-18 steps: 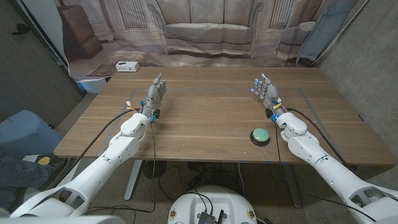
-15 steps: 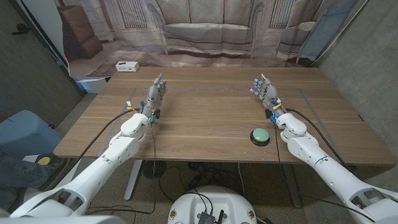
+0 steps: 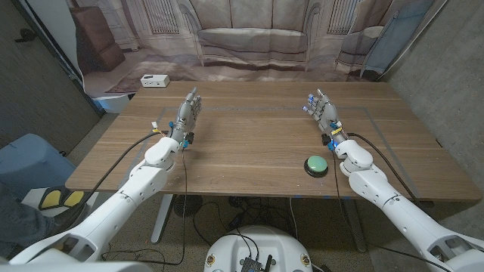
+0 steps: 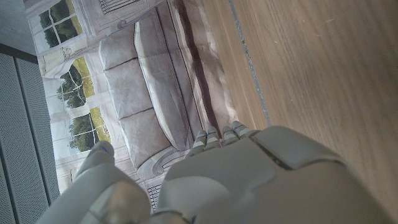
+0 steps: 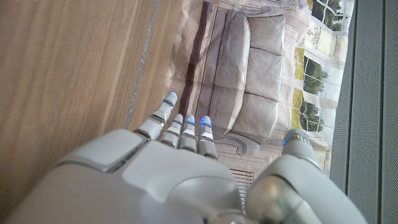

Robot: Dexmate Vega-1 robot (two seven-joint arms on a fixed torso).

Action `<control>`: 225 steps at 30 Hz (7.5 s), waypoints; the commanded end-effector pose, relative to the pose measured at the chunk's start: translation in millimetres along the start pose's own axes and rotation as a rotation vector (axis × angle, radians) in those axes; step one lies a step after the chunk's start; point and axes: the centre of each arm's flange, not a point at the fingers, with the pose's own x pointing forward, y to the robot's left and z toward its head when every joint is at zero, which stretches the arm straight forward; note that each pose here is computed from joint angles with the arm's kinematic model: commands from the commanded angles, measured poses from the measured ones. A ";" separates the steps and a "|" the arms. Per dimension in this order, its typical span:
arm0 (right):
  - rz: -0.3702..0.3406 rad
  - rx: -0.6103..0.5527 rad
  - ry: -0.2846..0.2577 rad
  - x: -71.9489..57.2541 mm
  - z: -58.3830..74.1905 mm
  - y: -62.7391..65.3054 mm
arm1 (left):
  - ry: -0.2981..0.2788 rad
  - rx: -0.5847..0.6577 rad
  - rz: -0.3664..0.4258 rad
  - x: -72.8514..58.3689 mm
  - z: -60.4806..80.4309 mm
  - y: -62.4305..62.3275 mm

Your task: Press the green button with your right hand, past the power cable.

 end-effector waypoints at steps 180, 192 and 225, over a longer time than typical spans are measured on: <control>-0.021 -1.214 -0.388 -221.0 105.4 53.1 | -0.093 0.004 -0.088 -14.3 19.9 -26.0; -0.044 -1.333 -0.412 -223.1 102.7 55.3 | -0.081 0.009 -0.094 -13.5 19.5 -26.5; 0.053 -1.458 -0.331 -217.7 81.4 58.6 | -0.075 0.014 -0.087 -12.4 22.9 -26.9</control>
